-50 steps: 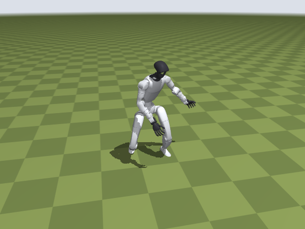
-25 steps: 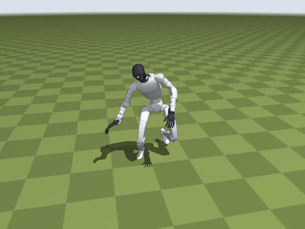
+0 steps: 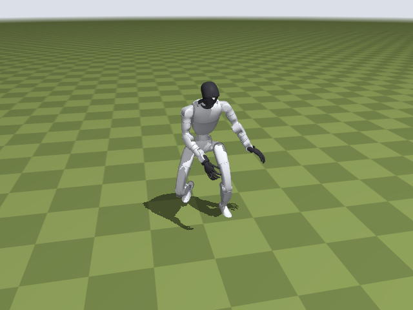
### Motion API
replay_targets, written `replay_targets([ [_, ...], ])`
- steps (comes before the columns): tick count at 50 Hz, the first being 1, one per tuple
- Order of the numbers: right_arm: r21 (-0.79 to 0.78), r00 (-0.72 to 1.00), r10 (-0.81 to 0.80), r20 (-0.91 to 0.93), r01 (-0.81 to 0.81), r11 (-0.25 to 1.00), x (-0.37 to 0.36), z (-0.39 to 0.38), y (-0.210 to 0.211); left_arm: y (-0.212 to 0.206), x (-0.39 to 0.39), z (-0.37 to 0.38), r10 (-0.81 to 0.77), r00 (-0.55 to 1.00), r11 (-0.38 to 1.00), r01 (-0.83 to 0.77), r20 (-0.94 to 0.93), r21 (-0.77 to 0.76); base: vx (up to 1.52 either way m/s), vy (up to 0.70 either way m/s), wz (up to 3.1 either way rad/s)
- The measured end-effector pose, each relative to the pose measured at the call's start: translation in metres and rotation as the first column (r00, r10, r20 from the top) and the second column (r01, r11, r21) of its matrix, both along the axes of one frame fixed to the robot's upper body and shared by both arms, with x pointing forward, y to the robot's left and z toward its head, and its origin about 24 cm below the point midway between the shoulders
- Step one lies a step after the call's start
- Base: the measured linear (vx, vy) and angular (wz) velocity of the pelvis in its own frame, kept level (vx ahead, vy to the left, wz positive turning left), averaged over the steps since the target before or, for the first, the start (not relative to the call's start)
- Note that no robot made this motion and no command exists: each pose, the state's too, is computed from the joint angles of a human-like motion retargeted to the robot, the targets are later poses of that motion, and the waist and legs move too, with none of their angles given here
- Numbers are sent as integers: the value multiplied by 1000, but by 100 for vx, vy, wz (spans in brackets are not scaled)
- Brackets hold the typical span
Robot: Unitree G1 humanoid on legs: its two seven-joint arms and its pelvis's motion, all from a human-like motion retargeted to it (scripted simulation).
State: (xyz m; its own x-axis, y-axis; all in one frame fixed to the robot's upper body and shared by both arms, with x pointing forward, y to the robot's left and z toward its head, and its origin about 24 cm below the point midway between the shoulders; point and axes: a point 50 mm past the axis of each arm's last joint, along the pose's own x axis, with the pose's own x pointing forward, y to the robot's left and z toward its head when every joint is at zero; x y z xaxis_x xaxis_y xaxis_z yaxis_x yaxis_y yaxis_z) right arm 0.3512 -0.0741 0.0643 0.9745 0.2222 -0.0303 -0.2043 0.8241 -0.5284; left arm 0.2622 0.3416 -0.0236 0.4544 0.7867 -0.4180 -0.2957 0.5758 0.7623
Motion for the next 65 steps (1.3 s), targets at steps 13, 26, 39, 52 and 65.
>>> replay_targets([
  [13, -111, 534, -808, -251, 813, 571, -123, -50, -315, -41, -76, -53, -219, 944, 908, 289, 246, -302, 90, -16, 27],
  [26, 308, -58, -994, -97, 948, -85, -122, 58, -394, -145, -36, -27, -642, 669, 707, 706, 375, -48, 45, -4, 29],
  [39, 54, 978, -193, -83, 198, 979, -42, -34, -106, -38, -95, -70, 177, 940, 897, -32, 292, -440, 28, 17, 195],
  [52, -21, 848, -520, -98, 521, 853, -68, -54, -170, -135, 98, 48, 132, 842, 830, 195, 524, -523, 25, 8, 368],
  [65, -485, 557, -653, -513, 439, 756, -154, -114, -291, -234, 38, 50, -673, 283, 284, 952, 683, -114, 50, -11, 274],
])
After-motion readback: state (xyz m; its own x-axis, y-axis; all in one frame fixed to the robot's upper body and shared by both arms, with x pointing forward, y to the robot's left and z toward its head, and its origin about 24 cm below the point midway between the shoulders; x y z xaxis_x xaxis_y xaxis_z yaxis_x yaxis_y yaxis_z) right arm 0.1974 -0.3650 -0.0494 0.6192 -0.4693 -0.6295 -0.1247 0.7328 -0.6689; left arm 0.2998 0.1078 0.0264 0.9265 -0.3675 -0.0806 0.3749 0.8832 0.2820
